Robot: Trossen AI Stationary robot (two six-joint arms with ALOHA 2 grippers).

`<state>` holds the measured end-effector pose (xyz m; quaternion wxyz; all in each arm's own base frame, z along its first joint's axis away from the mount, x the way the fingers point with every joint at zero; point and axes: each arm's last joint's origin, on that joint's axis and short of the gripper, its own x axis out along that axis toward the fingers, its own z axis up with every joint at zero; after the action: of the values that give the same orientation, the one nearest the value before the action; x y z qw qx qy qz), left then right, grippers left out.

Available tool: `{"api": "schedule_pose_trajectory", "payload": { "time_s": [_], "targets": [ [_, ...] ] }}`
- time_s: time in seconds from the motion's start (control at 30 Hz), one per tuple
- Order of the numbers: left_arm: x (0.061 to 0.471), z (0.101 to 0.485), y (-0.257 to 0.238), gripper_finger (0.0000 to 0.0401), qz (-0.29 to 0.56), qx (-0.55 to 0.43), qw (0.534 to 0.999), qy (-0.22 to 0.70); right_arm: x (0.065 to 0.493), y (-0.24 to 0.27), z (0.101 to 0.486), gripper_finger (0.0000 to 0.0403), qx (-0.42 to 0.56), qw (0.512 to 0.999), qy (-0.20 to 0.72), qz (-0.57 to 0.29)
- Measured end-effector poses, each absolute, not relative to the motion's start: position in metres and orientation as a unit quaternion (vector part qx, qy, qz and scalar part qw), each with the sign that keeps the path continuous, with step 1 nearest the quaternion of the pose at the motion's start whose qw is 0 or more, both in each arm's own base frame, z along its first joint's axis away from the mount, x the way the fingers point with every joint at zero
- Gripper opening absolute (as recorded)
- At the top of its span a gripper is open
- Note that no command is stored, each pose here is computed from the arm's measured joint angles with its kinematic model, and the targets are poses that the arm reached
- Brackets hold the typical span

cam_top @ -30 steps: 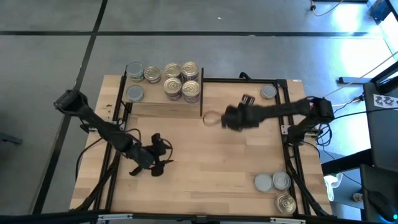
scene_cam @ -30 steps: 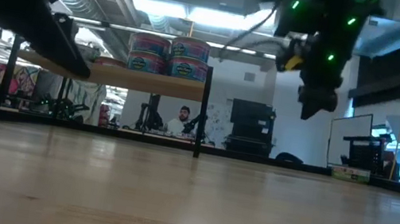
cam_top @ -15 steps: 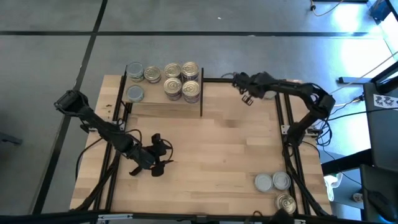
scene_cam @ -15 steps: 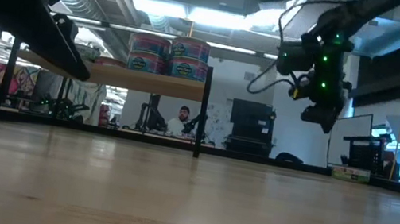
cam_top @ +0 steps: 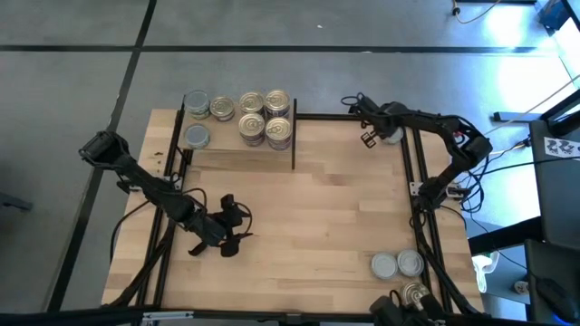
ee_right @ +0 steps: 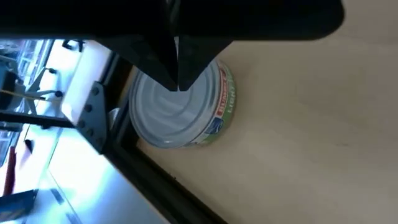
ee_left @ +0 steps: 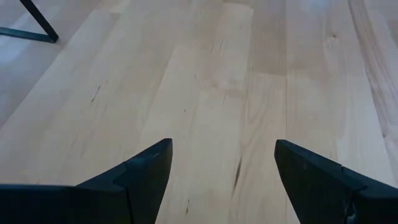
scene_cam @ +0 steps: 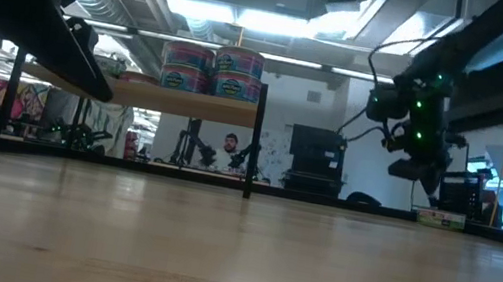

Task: Stack canned seafood by type on shelf
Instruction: Stack the green tuna can on top of the green tuna can on the shelf

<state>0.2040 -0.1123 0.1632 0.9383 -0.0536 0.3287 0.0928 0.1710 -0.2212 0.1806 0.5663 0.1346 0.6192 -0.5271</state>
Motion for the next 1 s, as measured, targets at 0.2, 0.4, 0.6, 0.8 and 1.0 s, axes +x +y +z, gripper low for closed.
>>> {"api": "schedule_pose_trajectory", "payload": {
  "time_s": [0.2, 0.4, 0.6, 0.8, 1.0],
  "targets": [
    [0.204, 0.163, -0.112, 0.0280, 0.093, -0.053, 0.938, 0.329, 0.161, -0.223, 0.162, 0.0016, 0.154, 0.577, 0.606, -0.525],
    [0.204, 0.163, -0.112, 0.0280, 0.093, -0.054, 0.938, 0.329, 0.161, -0.219, 0.156, 0.0016, 0.169, 0.593, 0.602, -0.508],
    [0.204, 0.163, -0.112, 0.0280, 0.093, -0.054, 0.938, 0.329, 0.169, -0.215, 0.156, 0.0016, 0.179, 0.614, 0.598, -0.484],
    [0.204, 0.163, -0.112, 0.0280, 0.094, -0.053, 0.938, 0.329, 0.187, -0.200, 0.157, 0.0017, 0.165, 0.648, 0.605, -0.432],
    [0.204, 0.163, -0.112, 0.0280, 0.095, -0.054, 0.938, 0.328, 0.214, -0.169, 0.156, 0.0017, 0.140, 0.680, 0.618, -0.369]
  ]
}}
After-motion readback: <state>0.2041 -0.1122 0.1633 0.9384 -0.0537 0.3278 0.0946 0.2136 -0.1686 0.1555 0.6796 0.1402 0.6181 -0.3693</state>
